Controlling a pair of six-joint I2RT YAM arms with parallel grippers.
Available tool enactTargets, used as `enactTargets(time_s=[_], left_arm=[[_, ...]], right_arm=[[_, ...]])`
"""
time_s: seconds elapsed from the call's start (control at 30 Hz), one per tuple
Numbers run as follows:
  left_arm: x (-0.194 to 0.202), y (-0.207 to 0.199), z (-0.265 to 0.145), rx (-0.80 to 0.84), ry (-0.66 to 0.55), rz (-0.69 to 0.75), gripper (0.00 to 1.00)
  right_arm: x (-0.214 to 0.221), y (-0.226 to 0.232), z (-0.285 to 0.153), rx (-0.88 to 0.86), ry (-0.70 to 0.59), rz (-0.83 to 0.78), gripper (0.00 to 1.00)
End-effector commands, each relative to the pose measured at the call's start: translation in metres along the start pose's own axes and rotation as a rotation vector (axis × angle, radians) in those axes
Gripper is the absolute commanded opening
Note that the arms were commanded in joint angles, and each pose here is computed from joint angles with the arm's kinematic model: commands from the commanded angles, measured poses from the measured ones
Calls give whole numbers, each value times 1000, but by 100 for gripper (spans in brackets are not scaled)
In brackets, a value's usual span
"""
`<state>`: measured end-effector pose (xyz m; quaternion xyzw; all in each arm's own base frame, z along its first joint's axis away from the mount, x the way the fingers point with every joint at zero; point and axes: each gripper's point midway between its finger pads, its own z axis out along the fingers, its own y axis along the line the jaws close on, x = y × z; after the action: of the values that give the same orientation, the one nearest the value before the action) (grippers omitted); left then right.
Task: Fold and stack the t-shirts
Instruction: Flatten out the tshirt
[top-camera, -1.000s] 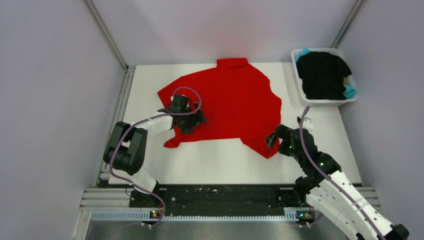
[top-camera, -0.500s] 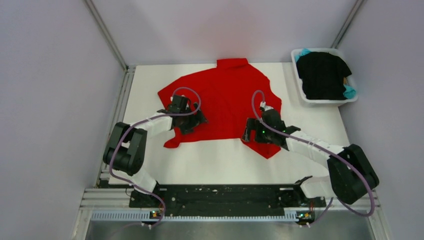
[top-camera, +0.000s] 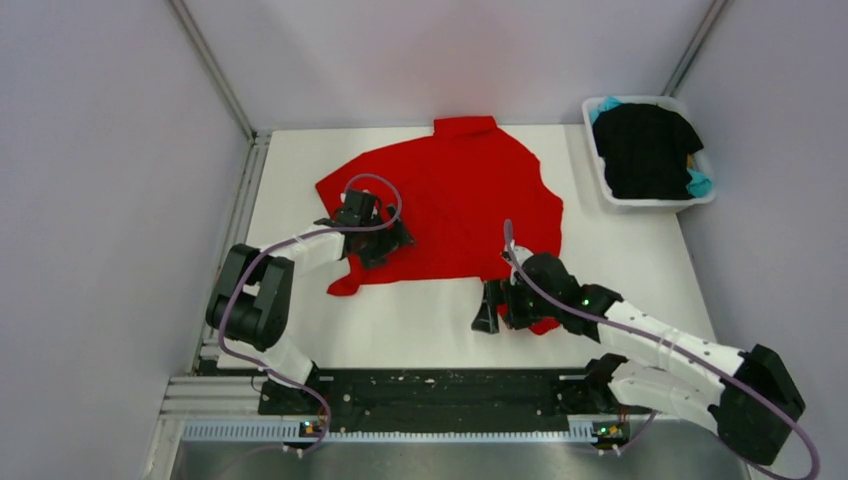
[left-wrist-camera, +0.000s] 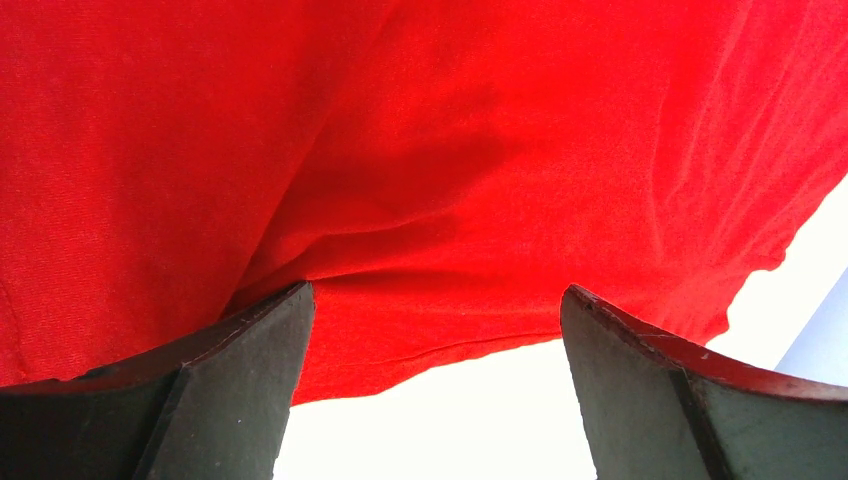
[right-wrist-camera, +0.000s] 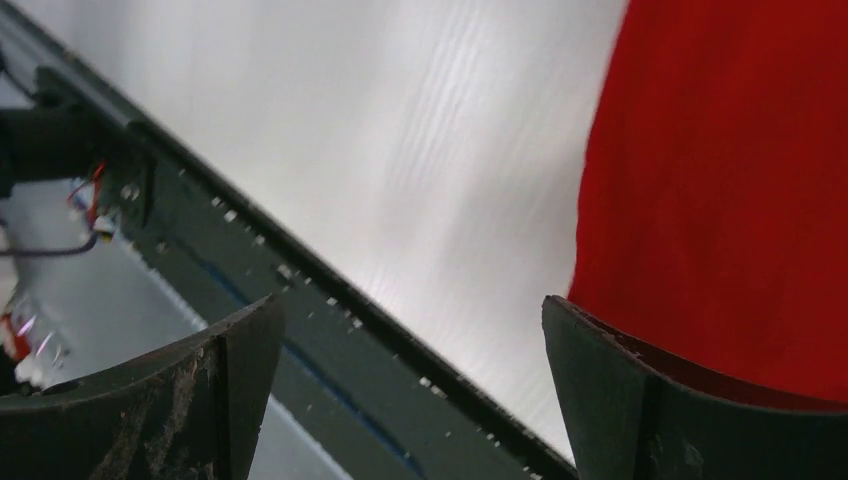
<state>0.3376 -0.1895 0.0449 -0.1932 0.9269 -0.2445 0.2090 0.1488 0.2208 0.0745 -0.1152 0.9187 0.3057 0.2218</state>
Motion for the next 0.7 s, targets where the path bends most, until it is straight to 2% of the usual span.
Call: enactTargets(time_s=[0.0,0.1,0.23,0.4,0.53,0.67], left_arm=[[9,30,-2,-116,11,-7,99],[8,30,-3,-117,6,-6,99],[8,27,-4,-105,7,-4,99],[7,27,-6,-107,0,-1,99],[4,34,-7,-147,-7,3,99],[3,46,-10,-200,-12,-11,99]], right_arm=[[46,34,-21,-171,155,-11,97],[41,41,-28,-184,115,-68,97],[-8,29,-30,-45,-93,-94,99],[-65,11,-16,110,-329,-34,99],[-87,-11,6,169,-366,48,99],[-75,-37,30,232,-292,93,99]])
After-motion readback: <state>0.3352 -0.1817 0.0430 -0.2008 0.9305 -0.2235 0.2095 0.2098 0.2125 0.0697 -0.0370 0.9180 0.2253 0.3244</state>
